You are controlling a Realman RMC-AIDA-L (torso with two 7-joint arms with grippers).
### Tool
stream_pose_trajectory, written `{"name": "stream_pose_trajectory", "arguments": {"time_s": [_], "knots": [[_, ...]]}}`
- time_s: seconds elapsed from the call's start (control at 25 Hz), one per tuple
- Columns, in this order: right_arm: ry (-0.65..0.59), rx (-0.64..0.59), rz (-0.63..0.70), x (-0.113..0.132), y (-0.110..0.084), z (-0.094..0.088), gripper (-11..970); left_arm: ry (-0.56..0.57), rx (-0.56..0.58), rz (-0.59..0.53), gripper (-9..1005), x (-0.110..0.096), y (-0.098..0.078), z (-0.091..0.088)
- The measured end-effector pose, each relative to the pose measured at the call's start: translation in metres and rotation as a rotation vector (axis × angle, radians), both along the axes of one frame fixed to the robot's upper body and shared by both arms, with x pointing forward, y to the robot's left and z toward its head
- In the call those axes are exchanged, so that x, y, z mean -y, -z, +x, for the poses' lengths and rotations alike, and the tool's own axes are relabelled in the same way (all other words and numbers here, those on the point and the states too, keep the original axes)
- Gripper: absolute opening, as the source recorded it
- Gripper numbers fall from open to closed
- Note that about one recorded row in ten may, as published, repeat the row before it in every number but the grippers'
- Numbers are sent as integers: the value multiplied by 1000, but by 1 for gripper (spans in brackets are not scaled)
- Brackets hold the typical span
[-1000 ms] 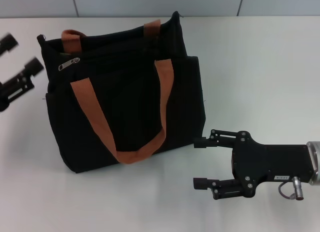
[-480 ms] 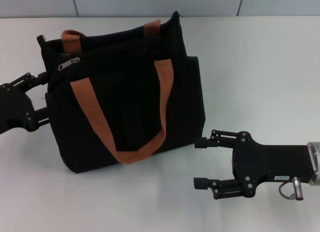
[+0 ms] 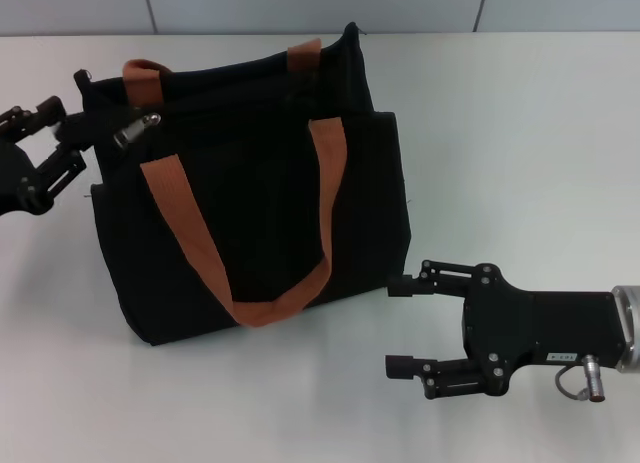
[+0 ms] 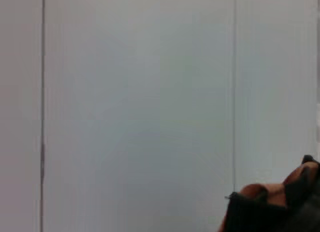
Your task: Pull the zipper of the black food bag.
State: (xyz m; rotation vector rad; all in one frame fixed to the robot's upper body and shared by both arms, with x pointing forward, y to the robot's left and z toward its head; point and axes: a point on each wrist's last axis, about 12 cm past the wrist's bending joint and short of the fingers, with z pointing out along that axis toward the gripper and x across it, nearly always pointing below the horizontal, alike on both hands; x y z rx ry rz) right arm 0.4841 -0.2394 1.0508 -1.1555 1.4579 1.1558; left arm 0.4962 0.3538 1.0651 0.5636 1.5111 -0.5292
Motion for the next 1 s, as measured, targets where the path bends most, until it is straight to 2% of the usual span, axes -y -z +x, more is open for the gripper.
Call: {"name": "stream_pose_trajectory", "arguments": {"time_s": [0.04,0.28,0.48,0.52,0.56,0.6,0.64,0.72,0.76,0.8,0.84,0.92,0.96,1.0], "knots": [[1,-3,2,0,0,0,813,8,8,-4,675,1,0,-2],[-15,-18,42,-2,-4,-2,813,49,34,-36,349,7,-2,-7],[-19,-49,199,0,-24,0,813,106,64,-78,137,14,-8,-10],[-12,-76,277,0,-35,3,813,125,72,-94,100,17,-10,-9],[-12,-76,277,0,-35,3,813,125,72,-94,62,17,-10,-9],[-8,-121,342,0,-44,8,813,135,74,-108,24,18,-12,-8],[-8,-121,342,0,-44,8,813,135,74,-108,23,18,-12,-8],[-28,-242,401,-5,-59,21,813,143,79,-120,22,19,-14,-7],[-28,-242,401,-5,-59,21,814,143,79,-120,21,19,-14,-7],[-56,-339,386,-9,-71,33,814,143,82,-122,21,19,-14,-7],[-56,-339,386,-9,-71,33,814,144,83,-123,20,20,-14,-7],[-94,-425,346,-19,-88,52,814,145,85,-126,20,21,-14,-7],[-94,-425,346,-19,-88,52,814,145,85,-126,20,21,-14,-7],[-113,-469,320,-28,-99,63,814,145,86,-129,20,21,-14,-7]]}}
